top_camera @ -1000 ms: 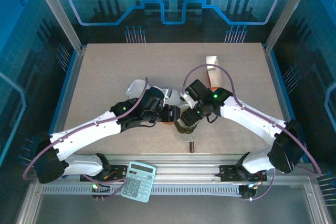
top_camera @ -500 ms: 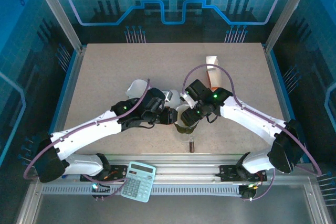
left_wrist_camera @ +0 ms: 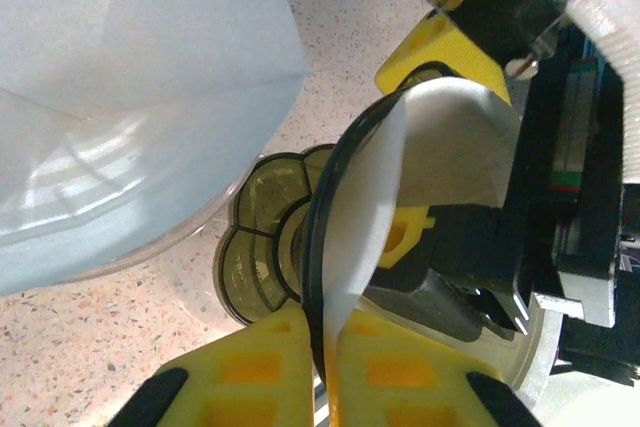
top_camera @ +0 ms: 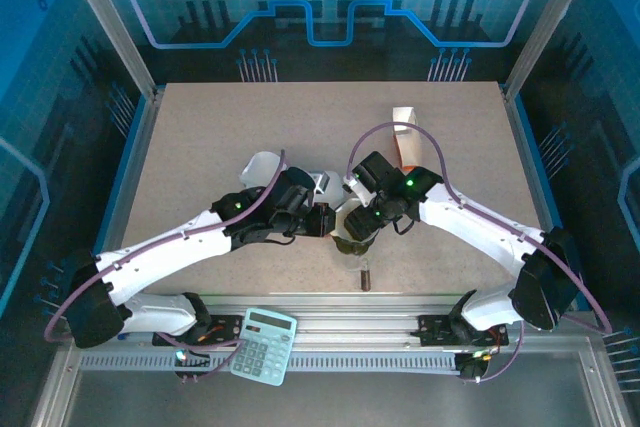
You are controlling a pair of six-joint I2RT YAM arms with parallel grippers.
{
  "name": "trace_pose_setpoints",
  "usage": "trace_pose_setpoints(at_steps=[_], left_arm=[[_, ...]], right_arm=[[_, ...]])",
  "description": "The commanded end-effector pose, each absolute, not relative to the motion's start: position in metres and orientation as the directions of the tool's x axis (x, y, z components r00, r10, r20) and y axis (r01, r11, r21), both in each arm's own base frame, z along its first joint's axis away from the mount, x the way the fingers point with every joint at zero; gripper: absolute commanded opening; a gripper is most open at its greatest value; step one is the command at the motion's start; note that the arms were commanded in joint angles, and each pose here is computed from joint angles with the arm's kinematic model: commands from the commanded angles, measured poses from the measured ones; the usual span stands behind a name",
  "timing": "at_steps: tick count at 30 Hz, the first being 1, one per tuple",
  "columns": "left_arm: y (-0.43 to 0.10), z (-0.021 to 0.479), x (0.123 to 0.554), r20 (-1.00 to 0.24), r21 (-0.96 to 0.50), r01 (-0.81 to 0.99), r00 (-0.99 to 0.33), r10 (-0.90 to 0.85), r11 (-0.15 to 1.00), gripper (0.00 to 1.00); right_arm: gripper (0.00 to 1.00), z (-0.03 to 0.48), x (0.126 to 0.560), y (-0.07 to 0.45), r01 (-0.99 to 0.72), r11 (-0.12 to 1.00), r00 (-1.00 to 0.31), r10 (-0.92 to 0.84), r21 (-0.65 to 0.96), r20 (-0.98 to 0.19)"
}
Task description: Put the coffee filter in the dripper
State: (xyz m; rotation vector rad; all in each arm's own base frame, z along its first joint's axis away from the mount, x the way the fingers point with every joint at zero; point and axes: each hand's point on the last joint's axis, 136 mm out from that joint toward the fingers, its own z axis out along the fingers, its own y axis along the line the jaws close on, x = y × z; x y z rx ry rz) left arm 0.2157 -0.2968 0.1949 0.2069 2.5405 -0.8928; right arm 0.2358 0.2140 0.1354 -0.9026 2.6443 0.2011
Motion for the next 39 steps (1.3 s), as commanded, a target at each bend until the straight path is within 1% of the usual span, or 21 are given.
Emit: trace_pose_setpoints(at_steps=[1,6,14,21,23,26,30,35,39], left_arm=[[-0.299,0.198,0.208,-0.438,-0.562,0.297,-0.899,0.027,0.772,0.08],[-0.299,0.197,0.208,-0.435,-0.564,0.294,-0.9,0.025,0.772,0.03],[-0.3,0.196,0.208,-0.43,-0.566,0.288,-0.903,0.022,0.772,0.02],[-0.299,0.193,0.207,-0.421,-0.564,0.281,-0.907,0.022,0.777,0.1],[-0.299,0.193,0.207,-0.42,-0.565,0.28,-0.907,0.021,0.776,0.1],[-0.298,0.193,0.207,-0.419,-0.564,0.279,-0.908,0.021,0.777,0.1],[-0.3,0.192,0.207,-0.418,-0.568,0.281,-0.908,0.022,0.774,0.13],[-0.301,0.19,0.206,-0.413,-0.569,0.28,-0.91,0.026,0.773,0.13],[-0.301,0.189,0.206,-0.411,-0.567,0.279,-0.911,0.027,0.775,0.13]], right_arm=[[0.78,0.121,0.236,0.215,-0.614,0.79,-0.746,-0.58,0.001,-0.327],[0.78,0.12,0.236,0.216,-0.612,0.791,-0.749,-0.577,0.005,-0.325],[0.78,0.119,0.236,0.215,-0.612,0.791,-0.749,-0.577,0.006,-0.327],[0.79,0.133,0.24,0.221,-0.604,0.797,-0.74,-0.55,0.023,-0.386],[0.79,0.137,0.242,0.221,-0.6,0.799,-0.74,-0.544,0.022,-0.395],[0.79,0.134,0.24,0.22,-0.602,0.798,-0.743,-0.55,0.022,-0.381],[0.79,0.121,0.236,0.216,-0.599,0.8,-0.755,-0.557,0.019,-0.347],[0.78,0.112,0.234,0.212,-0.594,0.804,-0.763,-0.56,0.008,-0.324],[0.78,0.113,0.234,0.214,-0.597,0.802,-0.761,-0.564,0.006,-0.322]])
